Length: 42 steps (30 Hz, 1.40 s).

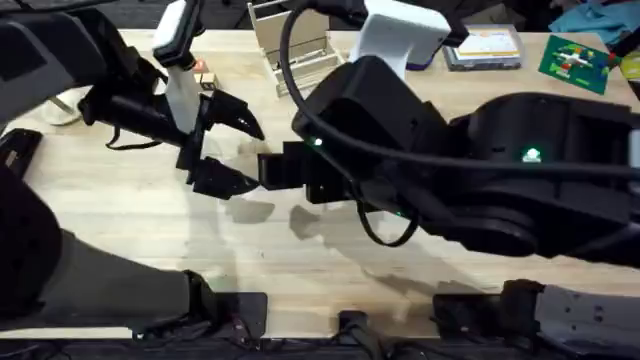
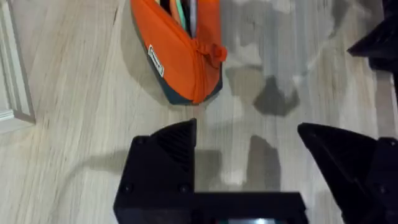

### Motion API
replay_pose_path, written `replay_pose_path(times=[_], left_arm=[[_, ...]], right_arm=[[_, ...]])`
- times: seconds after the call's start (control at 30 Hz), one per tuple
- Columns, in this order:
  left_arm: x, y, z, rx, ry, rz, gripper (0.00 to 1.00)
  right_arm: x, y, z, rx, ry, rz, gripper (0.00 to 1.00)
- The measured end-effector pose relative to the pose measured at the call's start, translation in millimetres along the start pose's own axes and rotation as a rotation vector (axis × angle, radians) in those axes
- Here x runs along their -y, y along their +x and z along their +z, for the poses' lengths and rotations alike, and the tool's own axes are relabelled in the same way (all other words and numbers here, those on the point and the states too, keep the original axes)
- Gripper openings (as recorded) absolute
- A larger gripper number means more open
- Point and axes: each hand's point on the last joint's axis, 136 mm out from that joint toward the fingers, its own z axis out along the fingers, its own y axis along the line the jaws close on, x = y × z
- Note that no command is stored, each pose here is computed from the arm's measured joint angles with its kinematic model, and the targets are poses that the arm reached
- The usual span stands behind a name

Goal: Unzip the bag, pick up the pens from the table one at a time and place them inside, then zip the bag closed.

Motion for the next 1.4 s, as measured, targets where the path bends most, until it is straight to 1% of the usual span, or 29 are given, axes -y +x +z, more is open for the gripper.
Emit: replay_pose_path(times=[0.27, 0.6, 0.9, 1.2, 1.4], left_arm=[[0.0, 0.0, 0.0, 0.000, 0.000, 0.000, 0.994], [0.0, 0.0, 0.0, 0.000, 0.000, 0.000, 0.994], [0.0, 0.0, 0.0, 0.000, 0.000, 0.000, 0.993], [0.1, 0.0, 0.0, 0.000, 0.000, 0.000, 0.994], [0.0, 0.0, 0.0, 0.000, 0.000, 0.000, 0.994]], right_arm=[[-1.6, -0.7, 1.5, 0.003, -0.004, 0.001, 0.998], [-1.7, 10.2, 31.7, -0.029, 0.040, -0.015, 0.998], [-0.6, -1.1, 42.1, 0.039, 0.070, -0.010, 0.998], [7.4, -0.3, 64.9, 0.057, 0.133, -0.018, 0.998], [11.1, -6.6, 77.5, 0.073, 0.143, 0.003, 0.998]])
